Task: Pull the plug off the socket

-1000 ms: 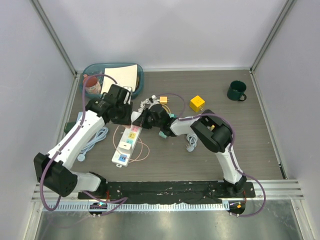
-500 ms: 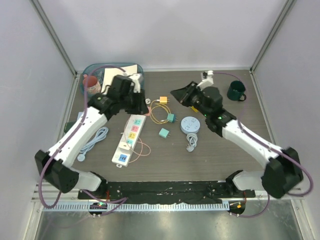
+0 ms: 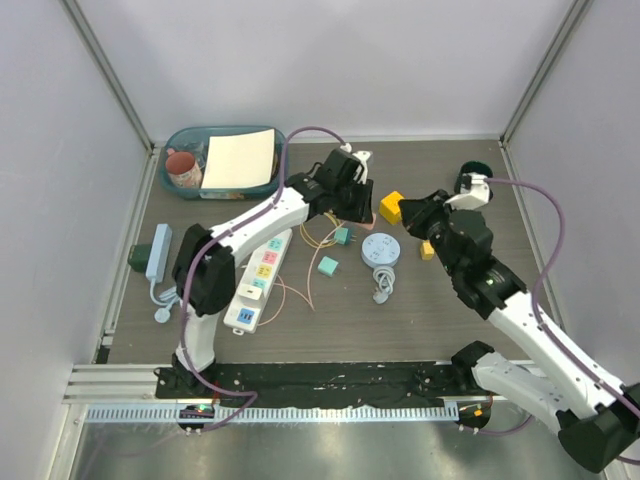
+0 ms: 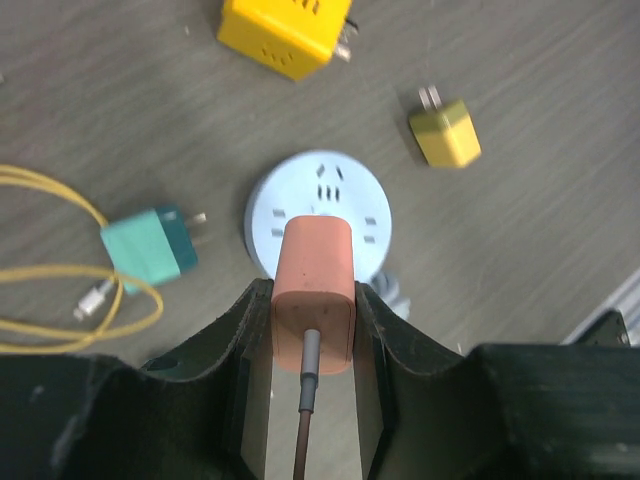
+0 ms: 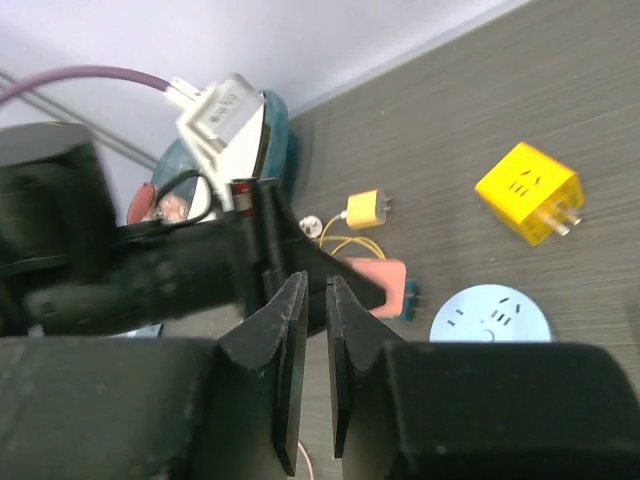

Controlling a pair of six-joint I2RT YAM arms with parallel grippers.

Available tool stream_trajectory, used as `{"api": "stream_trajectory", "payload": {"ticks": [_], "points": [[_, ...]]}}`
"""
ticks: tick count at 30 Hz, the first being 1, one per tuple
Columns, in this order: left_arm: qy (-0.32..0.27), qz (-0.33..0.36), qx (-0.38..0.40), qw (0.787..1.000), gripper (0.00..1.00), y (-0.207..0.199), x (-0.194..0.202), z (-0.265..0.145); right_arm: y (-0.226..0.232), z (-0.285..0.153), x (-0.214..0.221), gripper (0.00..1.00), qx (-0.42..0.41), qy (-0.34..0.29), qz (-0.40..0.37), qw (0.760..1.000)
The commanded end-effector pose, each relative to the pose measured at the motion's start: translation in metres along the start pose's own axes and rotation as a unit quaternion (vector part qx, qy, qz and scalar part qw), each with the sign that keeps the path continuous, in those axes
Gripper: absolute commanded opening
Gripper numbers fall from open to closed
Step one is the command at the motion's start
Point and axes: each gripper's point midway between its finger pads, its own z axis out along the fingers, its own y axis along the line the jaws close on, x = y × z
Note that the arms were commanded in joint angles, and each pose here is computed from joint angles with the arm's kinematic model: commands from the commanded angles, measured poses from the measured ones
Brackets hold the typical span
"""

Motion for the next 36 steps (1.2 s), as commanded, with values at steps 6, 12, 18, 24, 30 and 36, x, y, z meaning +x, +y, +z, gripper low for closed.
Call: {"api": "stream_trajectory", "payload": {"ticks": [6,12,18,24,30,36], "points": [[-0.141,-0.013,-0.008,0.99,0.03,0.015,-0.074,0.063,-0.018,-0.035,-0.048,0.21,0.039,-0.092,-0.021,0.995],[-0.122,-0.028,-0.046,0.991,0.11,0.046,-0.073,0.093,-0.016,-0.03,-0.043,0.22,0.039,-0.081,-0.031,0.995],[-0.102,-0.032,-0.06,0.992,0.7,0.052,-0.062,0.084,-0.01,-0.026,-0.042,0.22,0.032,-0.068,-0.041,0.996],[-0.14,-0.033,-0.133,0.981,0.85,0.055,-0.099,0.012,-0.004,-0.024,-0.038,0.23,0.02,-0.054,-0.042,0.997],[-0.199,-0.058,-0.216,0.954,0.88,0.07,-0.108,-0.095,0.005,-0.014,-0.012,0.34,-0.007,0.0,-0.033,0.999],[-0.187,-0.096,-0.345,0.915,0.88,0.134,-0.039,-0.193,0.034,0.013,0.04,0.53,-0.079,0.113,-0.058,0.989]]}}
